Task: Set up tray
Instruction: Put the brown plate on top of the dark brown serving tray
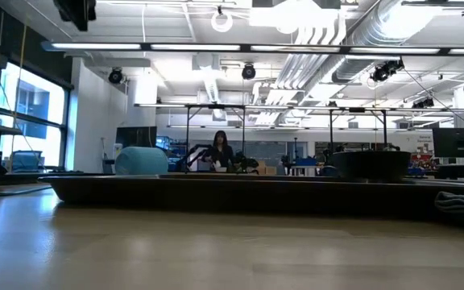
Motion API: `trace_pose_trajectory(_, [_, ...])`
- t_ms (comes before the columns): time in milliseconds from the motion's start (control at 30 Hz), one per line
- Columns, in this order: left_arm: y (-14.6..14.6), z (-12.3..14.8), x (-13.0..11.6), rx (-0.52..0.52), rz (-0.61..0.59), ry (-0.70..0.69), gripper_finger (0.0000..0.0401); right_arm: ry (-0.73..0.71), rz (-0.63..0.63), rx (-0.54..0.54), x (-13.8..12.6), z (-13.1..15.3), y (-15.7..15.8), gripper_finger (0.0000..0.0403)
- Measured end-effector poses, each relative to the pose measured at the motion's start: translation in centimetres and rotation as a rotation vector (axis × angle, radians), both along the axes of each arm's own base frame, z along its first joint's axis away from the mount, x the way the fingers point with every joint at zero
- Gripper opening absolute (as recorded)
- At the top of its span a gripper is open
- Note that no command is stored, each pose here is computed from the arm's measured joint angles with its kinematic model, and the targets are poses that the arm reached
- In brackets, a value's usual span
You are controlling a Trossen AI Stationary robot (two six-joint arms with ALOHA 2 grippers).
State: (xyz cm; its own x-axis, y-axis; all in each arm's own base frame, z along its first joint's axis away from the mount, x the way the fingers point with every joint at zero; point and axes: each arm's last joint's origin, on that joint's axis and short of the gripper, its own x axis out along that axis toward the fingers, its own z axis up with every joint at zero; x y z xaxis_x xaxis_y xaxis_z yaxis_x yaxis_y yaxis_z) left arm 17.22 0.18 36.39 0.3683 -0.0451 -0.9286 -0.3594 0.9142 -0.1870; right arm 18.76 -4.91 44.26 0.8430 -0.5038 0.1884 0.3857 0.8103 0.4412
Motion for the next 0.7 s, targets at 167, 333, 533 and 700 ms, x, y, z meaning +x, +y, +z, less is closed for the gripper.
trace_pose_trajectory(167, [-0.1, -2.9, 1.5, -0.048, -0.018, 0.132, 0.0198, 0.030, 0.048, 0.009, 1.2, -0.6, -0.1, 0.0001])
trace_pose_trajectory(333, [-0.5, -6.2, 2.1, -0.112, -0.100, 0.229, 0.0248, 0.048, 0.106, 0.034, 2.2, -1.2, -0.2, 0.0001])
trace_pose_trajectory(533, [-2.2, -10.1, 1.7, -0.104, -0.206, 0.297, 0.0270, 0.090, 0.140, 0.043, 2.4, -1.6, -0.1, 0.0001])
trace_pose_trajectory(700, [-4.3, -12.6, 1.7, -0.088, -0.303, 0.270, 0.0273, 0.122, 0.147, 0.101, 2.4, -2.1, -0.1, 0.0001])
